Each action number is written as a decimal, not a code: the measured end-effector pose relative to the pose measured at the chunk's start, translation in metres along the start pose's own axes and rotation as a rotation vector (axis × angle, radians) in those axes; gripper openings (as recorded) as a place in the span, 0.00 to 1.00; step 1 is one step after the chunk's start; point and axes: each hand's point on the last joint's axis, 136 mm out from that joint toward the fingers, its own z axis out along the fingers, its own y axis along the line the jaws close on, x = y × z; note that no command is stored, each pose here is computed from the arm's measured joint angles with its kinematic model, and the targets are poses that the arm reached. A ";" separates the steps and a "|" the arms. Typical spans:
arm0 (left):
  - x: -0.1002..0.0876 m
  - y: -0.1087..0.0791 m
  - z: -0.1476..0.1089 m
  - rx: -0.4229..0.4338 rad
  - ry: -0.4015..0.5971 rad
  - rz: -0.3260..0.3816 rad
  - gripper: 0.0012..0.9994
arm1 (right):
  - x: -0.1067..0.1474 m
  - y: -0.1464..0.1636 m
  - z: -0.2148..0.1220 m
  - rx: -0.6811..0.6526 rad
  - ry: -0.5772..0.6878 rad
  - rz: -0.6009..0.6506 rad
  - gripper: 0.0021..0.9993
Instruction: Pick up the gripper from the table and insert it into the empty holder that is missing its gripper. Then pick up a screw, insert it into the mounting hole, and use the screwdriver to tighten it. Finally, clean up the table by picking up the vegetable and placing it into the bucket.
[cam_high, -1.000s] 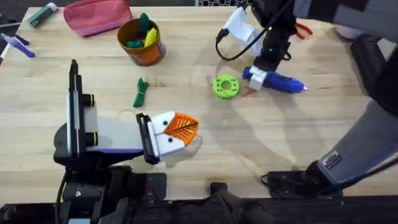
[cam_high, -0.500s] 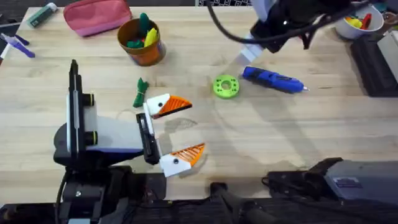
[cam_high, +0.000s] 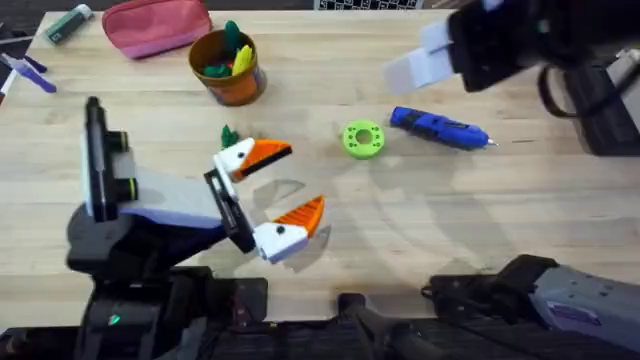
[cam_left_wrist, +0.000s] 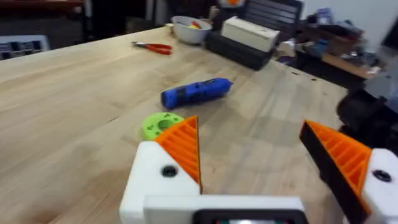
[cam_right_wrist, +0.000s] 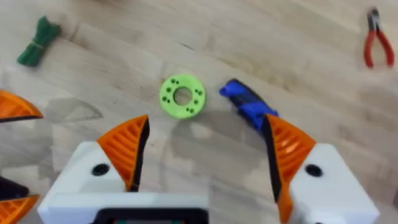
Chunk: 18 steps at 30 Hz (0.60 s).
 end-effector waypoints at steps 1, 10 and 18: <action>-0.003 0.002 -0.001 -0.029 0.006 -0.004 0.99 | 0.005 -0.004 -0.004 0.015 0.010 0.037 0.97; -0.030 0.029 -0.021 -0.333 0.131 0.012 0.99 | 0.044 -0.023 -0.015 0.084 -0.006 0.238 0.97; -0.048 0.062 -0.041 -0.554 0.400 -0.106 0.99 | 0.099 -0.030 0.005 0.123 0.042 0.306 0.97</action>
